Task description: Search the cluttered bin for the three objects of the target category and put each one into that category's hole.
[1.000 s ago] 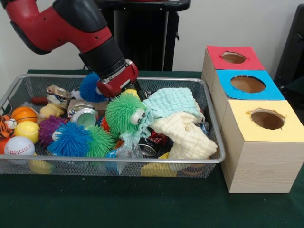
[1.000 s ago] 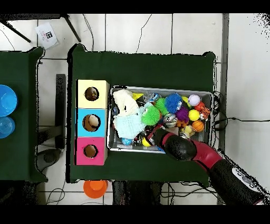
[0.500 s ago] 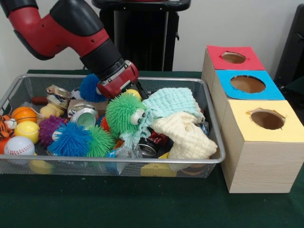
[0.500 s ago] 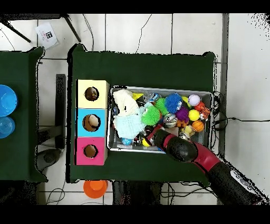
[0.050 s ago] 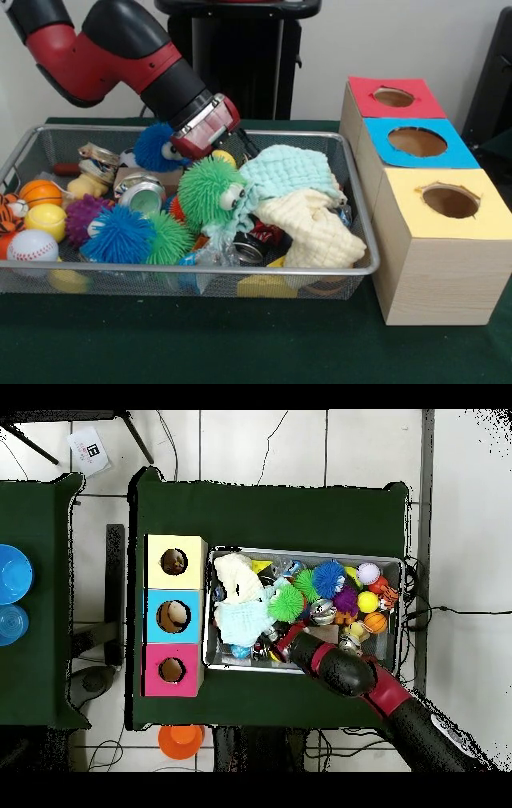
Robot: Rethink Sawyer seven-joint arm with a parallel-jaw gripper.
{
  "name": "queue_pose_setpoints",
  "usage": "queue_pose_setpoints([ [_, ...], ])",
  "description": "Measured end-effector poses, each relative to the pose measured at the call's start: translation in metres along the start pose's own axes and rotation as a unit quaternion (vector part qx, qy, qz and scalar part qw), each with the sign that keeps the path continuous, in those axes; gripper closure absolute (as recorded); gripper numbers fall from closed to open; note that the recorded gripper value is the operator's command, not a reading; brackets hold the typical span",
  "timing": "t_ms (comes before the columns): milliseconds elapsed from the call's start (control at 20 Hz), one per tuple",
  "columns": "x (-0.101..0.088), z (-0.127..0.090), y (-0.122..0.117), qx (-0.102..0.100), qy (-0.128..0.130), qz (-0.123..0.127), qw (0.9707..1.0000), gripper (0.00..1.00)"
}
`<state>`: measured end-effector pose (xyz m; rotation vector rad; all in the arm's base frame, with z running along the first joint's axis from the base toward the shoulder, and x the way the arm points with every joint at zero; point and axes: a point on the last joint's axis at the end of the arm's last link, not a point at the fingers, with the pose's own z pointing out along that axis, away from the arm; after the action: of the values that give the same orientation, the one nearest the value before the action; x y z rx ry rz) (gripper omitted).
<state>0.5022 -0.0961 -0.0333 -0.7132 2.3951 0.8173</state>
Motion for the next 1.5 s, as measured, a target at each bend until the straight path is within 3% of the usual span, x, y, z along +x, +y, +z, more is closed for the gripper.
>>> queue_pose_setpoints([
  [450,-0.018,-0.006,0.007,-0.003,-0.038,-0.014,0.9992,0.00],
  [800,-0.024,-0.003,0.010,0.004,-0.018,-0.048,0.9987,0.00],
  [1150,-0.030,0.011,0.022,-0.004,0.007,-0.071,0.9974,0.00],
  [1250,-0.028,0.019,0.029,-0.009,0.024,-0.080,0.9965,0.00],
  [1500,-0.026,0.026,0.034,-0.012,0.030,-0.083,0.9960,0.00],
])
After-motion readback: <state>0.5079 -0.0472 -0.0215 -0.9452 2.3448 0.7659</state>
